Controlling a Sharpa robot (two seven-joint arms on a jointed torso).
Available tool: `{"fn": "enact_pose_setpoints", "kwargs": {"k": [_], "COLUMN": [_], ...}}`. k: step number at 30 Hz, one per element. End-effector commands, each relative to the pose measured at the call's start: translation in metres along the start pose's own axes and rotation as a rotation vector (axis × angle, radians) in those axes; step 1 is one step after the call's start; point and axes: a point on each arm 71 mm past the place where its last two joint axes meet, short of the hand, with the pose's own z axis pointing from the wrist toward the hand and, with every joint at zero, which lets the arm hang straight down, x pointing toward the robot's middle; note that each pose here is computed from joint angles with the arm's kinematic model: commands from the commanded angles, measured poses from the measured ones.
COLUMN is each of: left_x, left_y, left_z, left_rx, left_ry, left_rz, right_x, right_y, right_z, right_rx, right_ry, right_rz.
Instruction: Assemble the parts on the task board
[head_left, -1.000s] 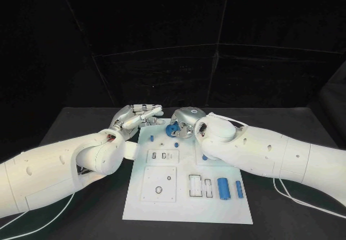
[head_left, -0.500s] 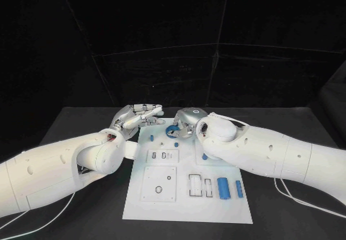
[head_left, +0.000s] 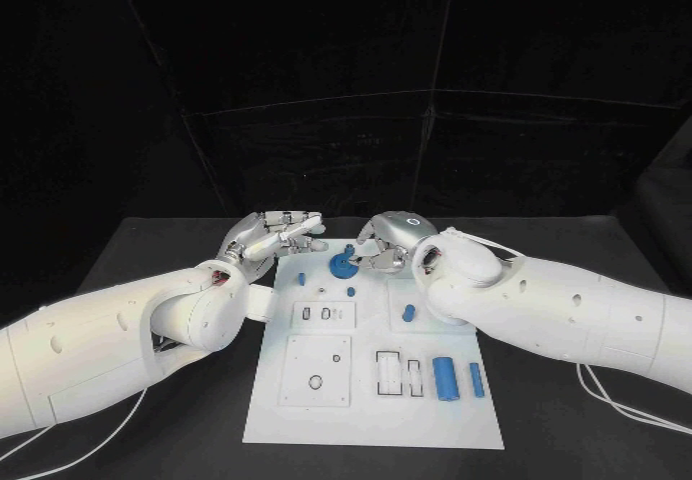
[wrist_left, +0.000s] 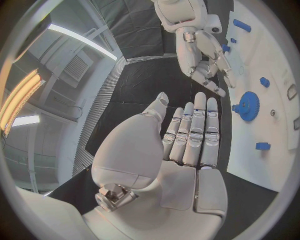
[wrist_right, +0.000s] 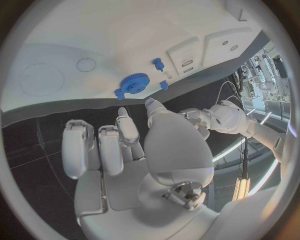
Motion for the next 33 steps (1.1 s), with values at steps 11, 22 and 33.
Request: {"fn": "enact_pose_setpoints", "kwargs": {"k": [11,22,33], "left_x": [-0.0017,0.0007,0.0003], "left_y": [0.0062,0.0121,0.0135], "left_z": [0.0008,0.0022,0.0027], "left_rx": [-0.012,-0.026,-0.028], "left_ry": [0.003,0.01,0.009], "left_rz": [0.004,0.004,0.001], "right_x": [-0.033,-0.038,-0.016], "right_y": [-0.081,-0.124,-0.151], "right_z": [-0.05,-0.064,-0.074], "right_rx": [0.041,0.088,0.139], "right_ry": [0.003,-0.005,0.048], "right_rz": [0.29,0.296,0.259]}}
